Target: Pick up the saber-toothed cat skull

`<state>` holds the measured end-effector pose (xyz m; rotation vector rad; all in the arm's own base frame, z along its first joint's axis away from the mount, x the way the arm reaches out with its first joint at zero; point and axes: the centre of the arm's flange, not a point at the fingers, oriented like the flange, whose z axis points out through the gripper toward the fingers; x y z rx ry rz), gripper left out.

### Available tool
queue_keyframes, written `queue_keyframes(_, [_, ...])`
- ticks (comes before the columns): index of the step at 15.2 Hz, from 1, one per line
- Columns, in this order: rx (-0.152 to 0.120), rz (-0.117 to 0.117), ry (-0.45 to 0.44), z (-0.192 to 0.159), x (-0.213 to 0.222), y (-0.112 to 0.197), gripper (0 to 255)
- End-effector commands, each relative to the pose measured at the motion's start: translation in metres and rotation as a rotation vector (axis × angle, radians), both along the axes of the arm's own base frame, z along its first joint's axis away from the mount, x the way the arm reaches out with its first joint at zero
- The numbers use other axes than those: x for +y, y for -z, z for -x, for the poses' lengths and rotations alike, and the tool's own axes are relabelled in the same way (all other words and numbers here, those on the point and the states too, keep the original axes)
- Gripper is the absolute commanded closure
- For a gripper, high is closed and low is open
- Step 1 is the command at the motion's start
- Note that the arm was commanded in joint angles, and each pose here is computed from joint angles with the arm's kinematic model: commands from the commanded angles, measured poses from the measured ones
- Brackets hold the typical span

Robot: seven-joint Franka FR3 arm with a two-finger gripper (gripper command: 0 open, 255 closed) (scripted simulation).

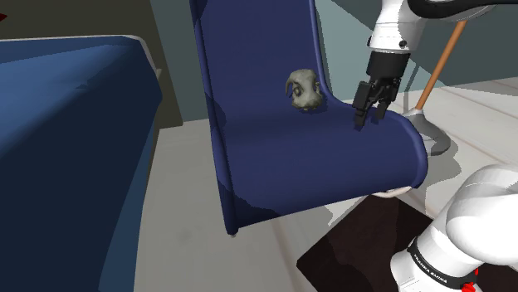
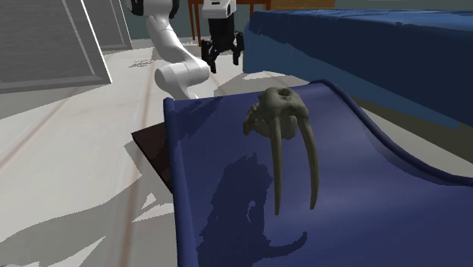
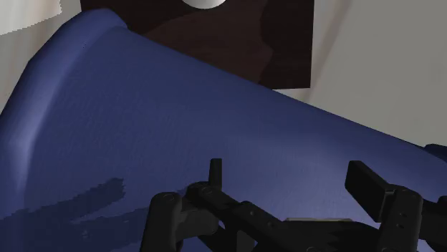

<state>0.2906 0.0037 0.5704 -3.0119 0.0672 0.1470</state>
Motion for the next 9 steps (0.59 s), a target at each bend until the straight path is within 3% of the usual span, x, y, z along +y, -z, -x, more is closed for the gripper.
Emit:
queue_keyframes(1, [0.0,0.0,0.0,0.0,0.0,0.0,0])
queue_keyframes(9, [0.057,-0.142,0.213,-0.104,-0.036,-0.015,0])
